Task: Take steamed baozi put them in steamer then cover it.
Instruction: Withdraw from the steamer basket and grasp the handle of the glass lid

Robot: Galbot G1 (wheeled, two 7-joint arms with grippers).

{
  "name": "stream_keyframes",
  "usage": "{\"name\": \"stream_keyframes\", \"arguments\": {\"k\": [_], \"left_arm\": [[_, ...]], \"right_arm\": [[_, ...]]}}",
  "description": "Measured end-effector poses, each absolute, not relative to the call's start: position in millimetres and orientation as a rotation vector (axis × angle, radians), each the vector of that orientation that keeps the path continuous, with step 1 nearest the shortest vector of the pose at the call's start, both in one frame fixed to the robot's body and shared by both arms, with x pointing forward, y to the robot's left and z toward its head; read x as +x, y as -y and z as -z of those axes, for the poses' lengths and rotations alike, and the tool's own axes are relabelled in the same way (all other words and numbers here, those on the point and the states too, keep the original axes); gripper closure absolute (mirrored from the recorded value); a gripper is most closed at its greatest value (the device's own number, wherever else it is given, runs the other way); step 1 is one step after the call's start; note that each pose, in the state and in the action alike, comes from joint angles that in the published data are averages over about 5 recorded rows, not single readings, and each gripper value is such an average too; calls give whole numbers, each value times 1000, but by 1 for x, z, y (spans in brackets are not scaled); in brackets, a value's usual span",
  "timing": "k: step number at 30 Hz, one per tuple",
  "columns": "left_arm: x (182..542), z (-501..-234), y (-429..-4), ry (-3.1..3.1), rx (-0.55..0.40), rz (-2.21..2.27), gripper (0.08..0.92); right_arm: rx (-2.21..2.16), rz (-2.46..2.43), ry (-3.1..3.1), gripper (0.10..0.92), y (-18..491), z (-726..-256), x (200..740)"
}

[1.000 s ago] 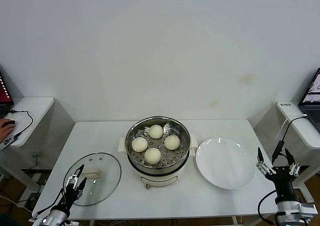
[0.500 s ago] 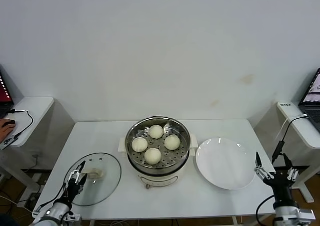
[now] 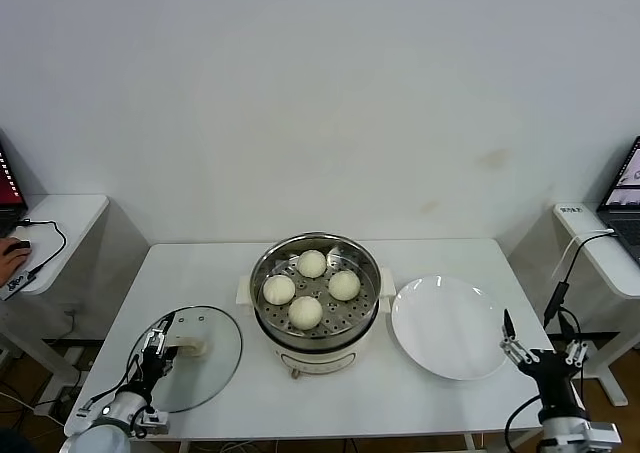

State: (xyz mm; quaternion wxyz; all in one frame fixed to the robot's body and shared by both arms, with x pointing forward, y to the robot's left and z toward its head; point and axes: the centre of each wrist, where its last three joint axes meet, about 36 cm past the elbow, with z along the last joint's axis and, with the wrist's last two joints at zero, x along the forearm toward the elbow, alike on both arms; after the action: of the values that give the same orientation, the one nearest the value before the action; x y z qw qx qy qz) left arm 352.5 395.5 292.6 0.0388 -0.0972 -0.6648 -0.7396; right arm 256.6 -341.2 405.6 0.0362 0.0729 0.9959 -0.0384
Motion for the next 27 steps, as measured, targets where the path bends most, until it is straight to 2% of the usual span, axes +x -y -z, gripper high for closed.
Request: {"name": "stream_keyframes", "arguments": {"k": [6, 9, 27], "left_arm": [[359, -290, -391, 2079, -278, 2229, 177], [361, -287, -389, 2099, -272, 2207, 212], [352, -285, -390, 2178, -221, 2175, 726]], "right_arm": [[216, 120, -3065, 200, 339, -404, 257], [207, 120, -3066, 200, 338, -404, 257], [151, 122, -3061, 200, 330, -409, 258]]}}
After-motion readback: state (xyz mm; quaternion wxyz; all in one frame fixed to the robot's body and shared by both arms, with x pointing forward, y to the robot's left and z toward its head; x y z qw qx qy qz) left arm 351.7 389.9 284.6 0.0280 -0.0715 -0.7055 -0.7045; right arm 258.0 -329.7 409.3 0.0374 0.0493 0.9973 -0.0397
